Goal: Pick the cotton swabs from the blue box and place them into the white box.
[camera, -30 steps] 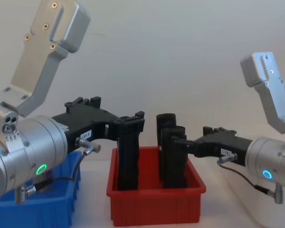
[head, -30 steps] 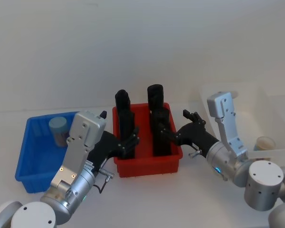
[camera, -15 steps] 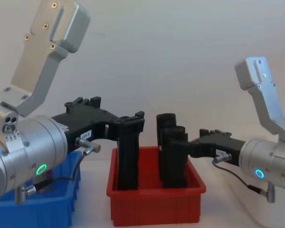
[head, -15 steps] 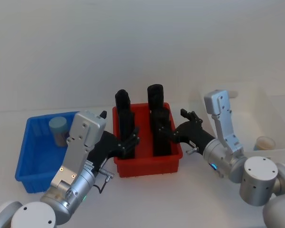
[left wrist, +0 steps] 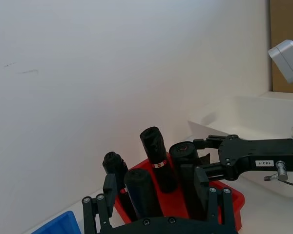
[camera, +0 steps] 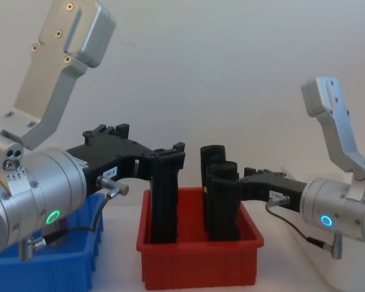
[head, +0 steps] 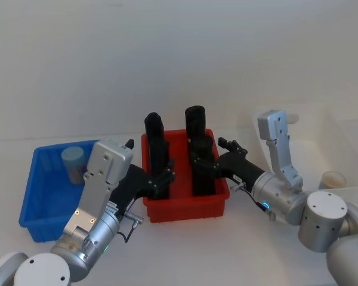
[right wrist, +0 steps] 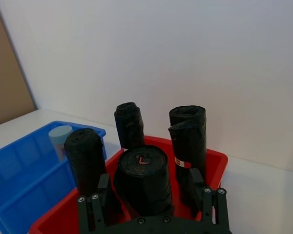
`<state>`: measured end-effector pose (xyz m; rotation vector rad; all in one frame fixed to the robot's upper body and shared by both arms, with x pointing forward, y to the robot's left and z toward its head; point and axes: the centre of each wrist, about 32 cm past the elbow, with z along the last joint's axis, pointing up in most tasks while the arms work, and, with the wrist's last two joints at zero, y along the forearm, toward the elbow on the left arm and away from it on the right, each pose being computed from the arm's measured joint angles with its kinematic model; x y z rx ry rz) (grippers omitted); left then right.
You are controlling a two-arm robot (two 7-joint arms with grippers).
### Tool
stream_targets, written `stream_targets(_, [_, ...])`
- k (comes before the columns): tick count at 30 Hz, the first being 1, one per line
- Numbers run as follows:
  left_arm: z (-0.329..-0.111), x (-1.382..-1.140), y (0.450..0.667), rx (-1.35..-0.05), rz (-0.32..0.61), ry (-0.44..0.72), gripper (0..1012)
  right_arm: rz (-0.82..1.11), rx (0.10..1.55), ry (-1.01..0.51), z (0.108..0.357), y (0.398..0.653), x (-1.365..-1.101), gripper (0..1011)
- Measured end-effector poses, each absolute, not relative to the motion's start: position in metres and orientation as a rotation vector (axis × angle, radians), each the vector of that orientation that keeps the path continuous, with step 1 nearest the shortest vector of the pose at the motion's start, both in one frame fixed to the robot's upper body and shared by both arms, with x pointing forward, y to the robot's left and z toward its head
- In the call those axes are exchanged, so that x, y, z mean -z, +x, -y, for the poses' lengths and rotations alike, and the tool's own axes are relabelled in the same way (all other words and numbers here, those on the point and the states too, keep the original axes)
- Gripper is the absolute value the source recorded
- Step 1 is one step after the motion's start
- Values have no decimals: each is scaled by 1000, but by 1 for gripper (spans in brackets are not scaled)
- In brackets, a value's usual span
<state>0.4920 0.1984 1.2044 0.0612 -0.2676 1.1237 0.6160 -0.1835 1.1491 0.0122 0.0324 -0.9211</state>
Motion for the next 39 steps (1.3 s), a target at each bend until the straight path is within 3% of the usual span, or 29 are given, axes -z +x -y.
stream_targets(8, [-198,-1204,492,-1124,268,61,1004,-69,881,34,185,623,-1147,1001])
stream_targets(18, [-198,-1204,492,-1124,268,61,1004,-108,845,57,187,631,-1146,773])
stream_targets(24, [-198,-1204,492,-1124,268,61,1004,-116,842,62,188,634,-1146,579])
stream_targets(39, [-198,-1204,492,-1124,268,61,1004,-121,845,81,194,636,-1148,517])
